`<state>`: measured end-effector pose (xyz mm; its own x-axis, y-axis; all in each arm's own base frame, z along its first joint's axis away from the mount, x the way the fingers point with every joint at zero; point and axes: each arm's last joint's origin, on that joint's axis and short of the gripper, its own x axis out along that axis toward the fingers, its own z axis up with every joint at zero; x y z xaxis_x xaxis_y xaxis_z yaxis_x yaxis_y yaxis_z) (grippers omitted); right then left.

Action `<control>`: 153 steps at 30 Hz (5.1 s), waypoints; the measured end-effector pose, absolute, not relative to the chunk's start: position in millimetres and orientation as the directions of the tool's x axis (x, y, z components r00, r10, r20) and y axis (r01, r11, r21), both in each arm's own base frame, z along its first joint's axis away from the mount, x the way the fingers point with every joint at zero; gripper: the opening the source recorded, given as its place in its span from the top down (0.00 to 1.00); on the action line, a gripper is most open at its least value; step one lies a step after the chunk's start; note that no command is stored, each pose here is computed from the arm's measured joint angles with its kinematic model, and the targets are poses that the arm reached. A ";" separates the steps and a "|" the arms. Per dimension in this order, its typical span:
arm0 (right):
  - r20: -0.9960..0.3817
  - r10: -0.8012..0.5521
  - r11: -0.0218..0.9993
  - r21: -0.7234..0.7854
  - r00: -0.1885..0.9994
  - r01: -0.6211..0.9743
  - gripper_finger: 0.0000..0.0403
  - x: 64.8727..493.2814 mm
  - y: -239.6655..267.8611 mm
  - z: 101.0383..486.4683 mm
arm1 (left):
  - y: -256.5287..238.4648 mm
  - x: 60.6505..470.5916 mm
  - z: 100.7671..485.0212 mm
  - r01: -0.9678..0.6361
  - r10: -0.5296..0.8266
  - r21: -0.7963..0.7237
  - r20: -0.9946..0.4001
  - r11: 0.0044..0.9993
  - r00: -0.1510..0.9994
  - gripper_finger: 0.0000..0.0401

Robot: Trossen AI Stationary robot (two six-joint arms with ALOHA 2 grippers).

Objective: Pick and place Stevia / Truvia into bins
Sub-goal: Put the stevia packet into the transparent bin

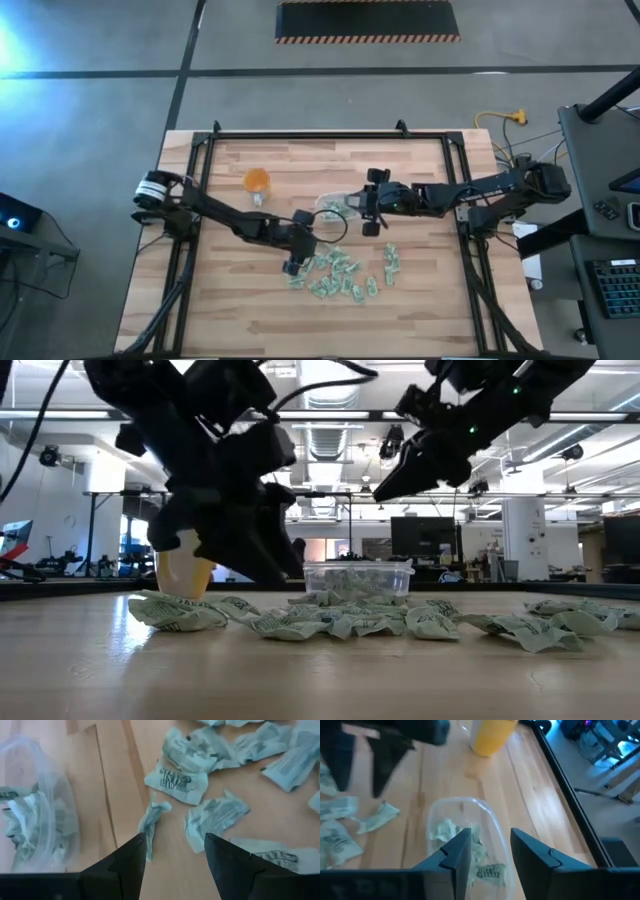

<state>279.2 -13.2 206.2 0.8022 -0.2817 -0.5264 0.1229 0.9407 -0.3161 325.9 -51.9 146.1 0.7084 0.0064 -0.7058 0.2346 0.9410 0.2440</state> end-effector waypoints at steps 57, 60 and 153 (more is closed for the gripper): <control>-0.872 -0.140 0.961 -0.007 0.469 0.275 0.81 228.1 10.9 189.3 | -12.3 334.9 183.1 -0.147 0.426 0.519 -0.471 0.842 0.772 1.00; -0.871 -0.135 0.965 -0.006 0.472 0.264 0.82 228.1 13.7 189.3 | -4.1 338.9 176.3 -0.157 0.445 0.525 -0.486 0.837 0.752 1.00; -0.551 -0.399 0.912 -0.321 0.733 0.255 0.97 288.3 -29.0 172.5 | -52.0 281.2 217.6 -0.016 0.305 0.419 -0.633 0.908 0.712 0.49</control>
